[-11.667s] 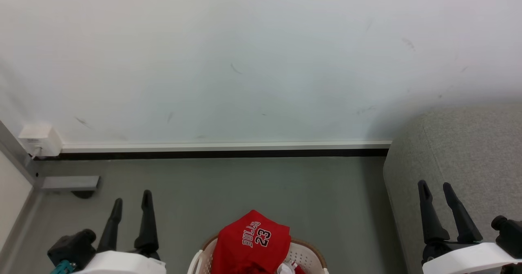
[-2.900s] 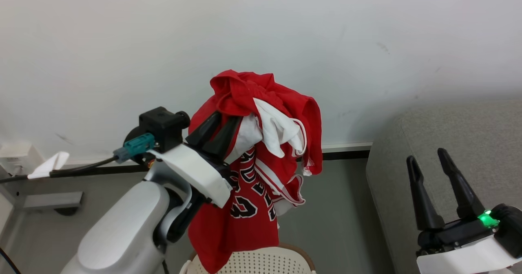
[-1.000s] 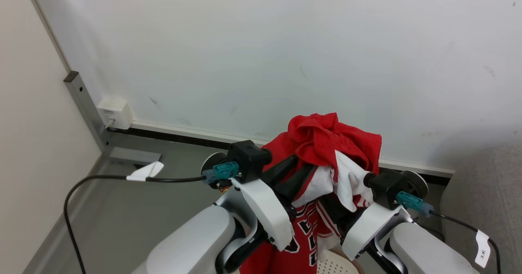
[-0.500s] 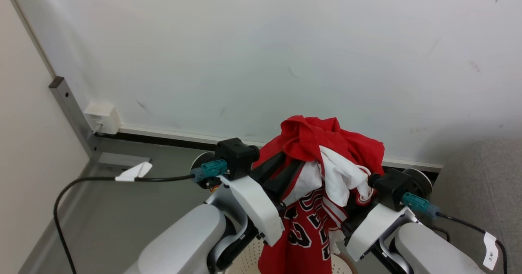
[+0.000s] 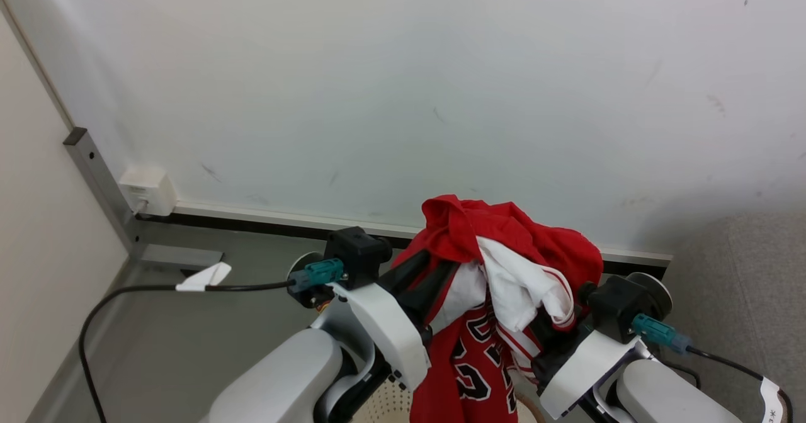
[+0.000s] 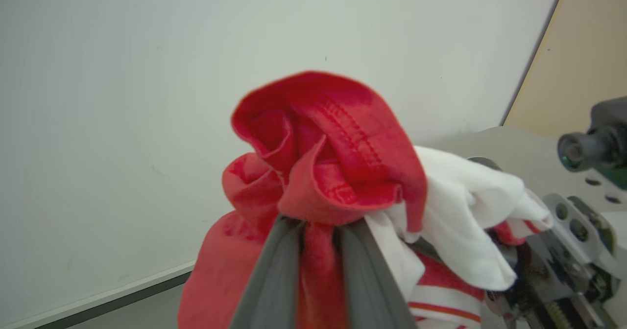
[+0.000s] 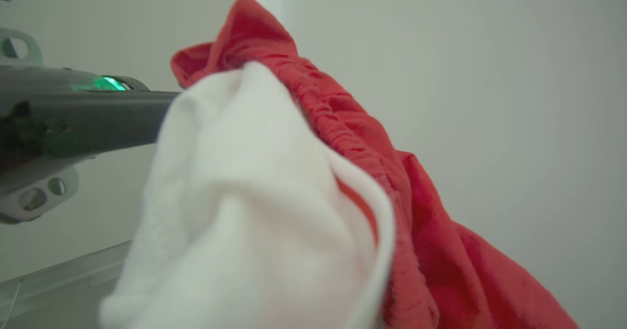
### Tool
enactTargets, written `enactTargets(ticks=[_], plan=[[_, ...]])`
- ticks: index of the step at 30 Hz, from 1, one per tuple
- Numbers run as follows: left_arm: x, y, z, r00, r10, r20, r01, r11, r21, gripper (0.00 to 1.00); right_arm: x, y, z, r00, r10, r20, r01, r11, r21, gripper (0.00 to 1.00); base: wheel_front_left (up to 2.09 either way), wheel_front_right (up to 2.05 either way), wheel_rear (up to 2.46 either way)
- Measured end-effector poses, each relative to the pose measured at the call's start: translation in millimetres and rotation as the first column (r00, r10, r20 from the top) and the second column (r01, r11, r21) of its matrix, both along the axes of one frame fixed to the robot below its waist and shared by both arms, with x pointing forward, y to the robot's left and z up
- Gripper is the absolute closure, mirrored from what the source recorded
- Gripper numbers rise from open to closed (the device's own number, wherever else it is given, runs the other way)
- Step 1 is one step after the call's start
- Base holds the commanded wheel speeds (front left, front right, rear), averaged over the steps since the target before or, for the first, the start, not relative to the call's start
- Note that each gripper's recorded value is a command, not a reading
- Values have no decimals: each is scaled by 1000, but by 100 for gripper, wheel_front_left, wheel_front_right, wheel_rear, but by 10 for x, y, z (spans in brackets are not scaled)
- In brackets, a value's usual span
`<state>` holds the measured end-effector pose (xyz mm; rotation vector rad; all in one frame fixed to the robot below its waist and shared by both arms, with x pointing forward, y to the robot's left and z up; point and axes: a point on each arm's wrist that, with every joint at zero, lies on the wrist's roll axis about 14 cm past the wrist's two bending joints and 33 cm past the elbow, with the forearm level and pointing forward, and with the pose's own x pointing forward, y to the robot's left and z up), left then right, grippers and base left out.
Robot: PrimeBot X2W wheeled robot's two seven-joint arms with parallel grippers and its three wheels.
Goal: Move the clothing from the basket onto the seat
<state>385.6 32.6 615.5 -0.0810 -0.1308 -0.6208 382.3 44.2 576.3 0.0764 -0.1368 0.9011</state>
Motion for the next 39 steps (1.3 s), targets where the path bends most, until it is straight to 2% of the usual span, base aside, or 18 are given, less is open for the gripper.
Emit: enactTargets(ticks=[2, 3, 4, 5, 14, 22, 31, 39], plan=[[-13, 14, -12, 1000, 5, -7, -5, 1000, -4, 97, -26, 5, 8, 1000, 5, 4, -5, 1000, 4, 100, 0, 0, 0], [-20, 25, -20, 1000, 8, -10, -8, 1000, -5, 67, -37, 9, 15, 1000, 8, 7, -8, 1000, 5, 100, 0, 0, 0], [-24, 37, -24, 1000, 12, -12, -12, 1000, -6, 23, -45, 11, 23, 1000, 10, 8, -10, 1000, 8, 100, 0, 0, 0], [-25, 54, -27, 1000, 19, -14, -19, 1000, -8, 0, -57, 15, 28, 1000, 13, 10, -14, 1000, 10, 100, 0, 0, 0], [-60, 112, -19, 999, 38, -14, -38, 999, -9, 0, -107, -70, 124, 999, 2, 36, -4, 999, 41, 100, 0, 0, 0], [-75, -7, -12, 1000, 7, -11, -8, 1000, -10, 0, -135, -364, 160, 997, -59, 54, 56, 997, 55, 100, 0, 0, 0], [-77, -213, -18, 999, -52, -11, 52, 998, -19, 0, -117, -831, 233, 979, -180, 92, 175, 983, 60, 100, 0, 0, 0], [-76, -581, 16, 988, -154, 3, 154, 988, -33, 0, -78, -1383, 343, 935, -323, 148, 318, 947, 54, 100, 0, 0, 0]])
